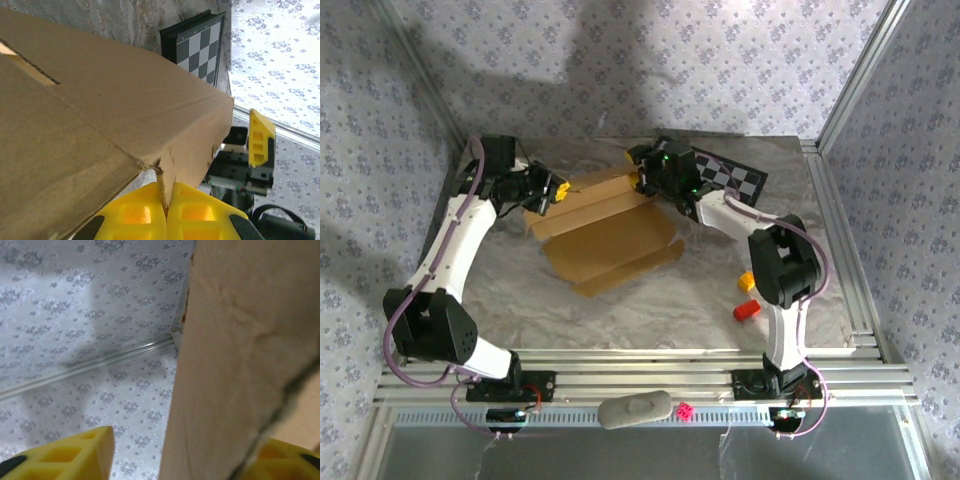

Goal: Fold the paper box

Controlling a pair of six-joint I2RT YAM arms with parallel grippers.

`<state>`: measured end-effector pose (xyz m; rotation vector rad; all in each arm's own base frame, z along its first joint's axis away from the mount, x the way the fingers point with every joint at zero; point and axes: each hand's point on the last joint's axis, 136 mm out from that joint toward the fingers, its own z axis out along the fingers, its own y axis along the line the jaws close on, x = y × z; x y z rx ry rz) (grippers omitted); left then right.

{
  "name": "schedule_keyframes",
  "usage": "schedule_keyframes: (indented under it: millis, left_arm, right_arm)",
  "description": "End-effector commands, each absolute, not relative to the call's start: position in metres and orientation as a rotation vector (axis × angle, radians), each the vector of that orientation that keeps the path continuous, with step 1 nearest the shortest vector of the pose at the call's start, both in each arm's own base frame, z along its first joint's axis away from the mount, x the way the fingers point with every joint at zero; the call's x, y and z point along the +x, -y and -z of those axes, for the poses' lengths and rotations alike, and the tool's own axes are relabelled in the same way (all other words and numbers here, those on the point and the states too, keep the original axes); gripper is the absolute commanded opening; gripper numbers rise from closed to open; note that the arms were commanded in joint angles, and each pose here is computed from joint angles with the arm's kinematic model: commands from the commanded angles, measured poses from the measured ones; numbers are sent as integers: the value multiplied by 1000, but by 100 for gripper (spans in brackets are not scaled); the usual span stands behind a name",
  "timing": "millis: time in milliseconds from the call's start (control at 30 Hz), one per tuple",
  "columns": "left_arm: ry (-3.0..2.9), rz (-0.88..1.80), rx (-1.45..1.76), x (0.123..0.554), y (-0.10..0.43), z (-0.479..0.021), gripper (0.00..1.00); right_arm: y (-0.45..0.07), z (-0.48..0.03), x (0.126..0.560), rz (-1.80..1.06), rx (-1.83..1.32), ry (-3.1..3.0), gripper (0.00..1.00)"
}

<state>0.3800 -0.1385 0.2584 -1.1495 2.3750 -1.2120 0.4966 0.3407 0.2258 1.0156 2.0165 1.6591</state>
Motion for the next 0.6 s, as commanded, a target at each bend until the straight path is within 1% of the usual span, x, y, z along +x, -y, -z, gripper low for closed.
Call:
schedule_keyframes:
  millis: [0,67,100,133,167,200,233,333,367,467,500,567]
  left_arm:
    - [-2354,1251,-1080,375,136,-271,0]
    - [-2341,1251,-1073,376,133,-273,0]
    - [-2332,1247,-1061,376,130,-275,0]
    - [-2321,1242,-1041,378,127,-279,9]
    - [-2309,1233,-1018,378,124,-284,21]
    - [-2297,1200,-983,378,119,-290,33]
    - [-2295,1136,-973,374,109,-294,41]
    - [-2266,898,-894,362,79,-310,55]
    - [-2250,817,-876,358,68,-314,56]
    - [-2228,622,-789,346,45,-314,57]
    - [-2234,576,-754,343,41,-308,55]
    - [-2232,517,-617,336,40,-289,46]
  right_arm:
    - [-356,-241,507,-1726,955,-1986,39]
    - [-358,-237,506,-1723,988,-1980,19]
    - [-356,-238,503,-1713,1016,-1971,12]
    - [-353,-236,499,-1692,1062,-1963,7]
    - [-349,-237,495,-1667,1109,-1963,0]
    - [-344,-239,489,-1633,1157,-1974,0]
    - [-339,-241,481,-1583,1212,-1997,0]
    - [-317,-252,461,-1416,1339,-2042,0]
    - [-310,-257,456,-1385,1371,-2047,0]
    - [-291,-266,445,-1288,1484,-2070,0]
    - [-285,-267,442,-1244,1511,-2083,0]
    - [-273,-265,435,-1144,1591,-2126,0]
